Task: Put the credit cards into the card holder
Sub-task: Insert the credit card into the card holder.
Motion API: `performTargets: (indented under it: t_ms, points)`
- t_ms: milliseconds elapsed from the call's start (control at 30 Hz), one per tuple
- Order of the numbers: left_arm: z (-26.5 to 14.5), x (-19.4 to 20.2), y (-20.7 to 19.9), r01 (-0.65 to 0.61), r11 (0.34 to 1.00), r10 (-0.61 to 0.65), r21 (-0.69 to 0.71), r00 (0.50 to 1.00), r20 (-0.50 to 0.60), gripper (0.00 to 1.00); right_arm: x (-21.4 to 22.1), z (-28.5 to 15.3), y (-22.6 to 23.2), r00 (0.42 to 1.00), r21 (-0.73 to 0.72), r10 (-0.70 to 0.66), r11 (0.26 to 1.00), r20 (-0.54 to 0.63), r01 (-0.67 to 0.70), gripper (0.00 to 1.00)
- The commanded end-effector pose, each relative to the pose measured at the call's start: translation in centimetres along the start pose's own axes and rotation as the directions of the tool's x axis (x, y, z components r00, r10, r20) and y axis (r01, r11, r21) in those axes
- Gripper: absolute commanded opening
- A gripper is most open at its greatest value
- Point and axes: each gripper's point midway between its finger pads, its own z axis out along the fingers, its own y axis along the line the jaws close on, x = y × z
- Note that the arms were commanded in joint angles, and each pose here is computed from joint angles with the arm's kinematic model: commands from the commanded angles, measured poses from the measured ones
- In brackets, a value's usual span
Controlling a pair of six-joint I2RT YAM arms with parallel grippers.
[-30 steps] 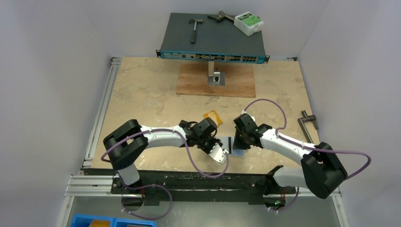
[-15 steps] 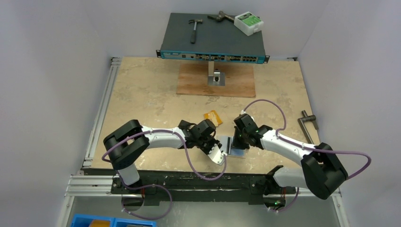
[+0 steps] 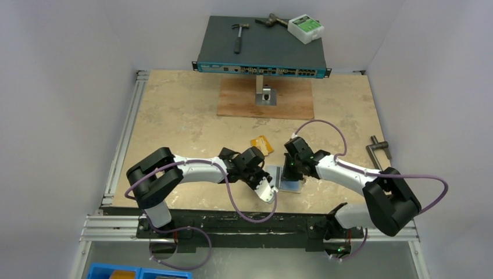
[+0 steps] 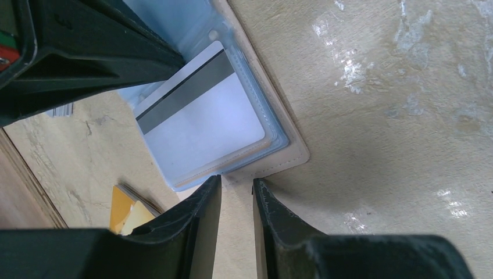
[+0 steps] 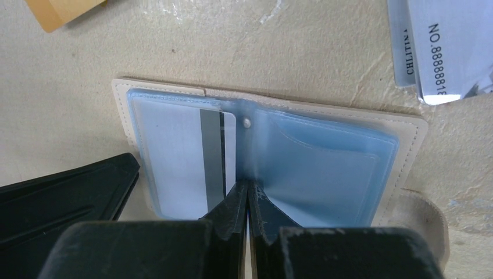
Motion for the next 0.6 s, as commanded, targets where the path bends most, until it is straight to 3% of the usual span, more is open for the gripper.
performTargets:
  t_ms: [0,567]
  points:
    - [-0.2,0.4,-1.3,-0.015,0.999,0.015,0.037,1.0,-0.008,0.26,-2.5,-0.4,2.8,0.998,-0.079,-0.032,0.996,0.062,0.036,0.0]
    - [-0.9,1.7,-1.4,-0.004,0.999,0.005,0.031,1.0,-0.026,0.26,-5.0,-0.3,3.0,0.994,-0.009,-0.066,0.998,0.089,0.067,0.0]
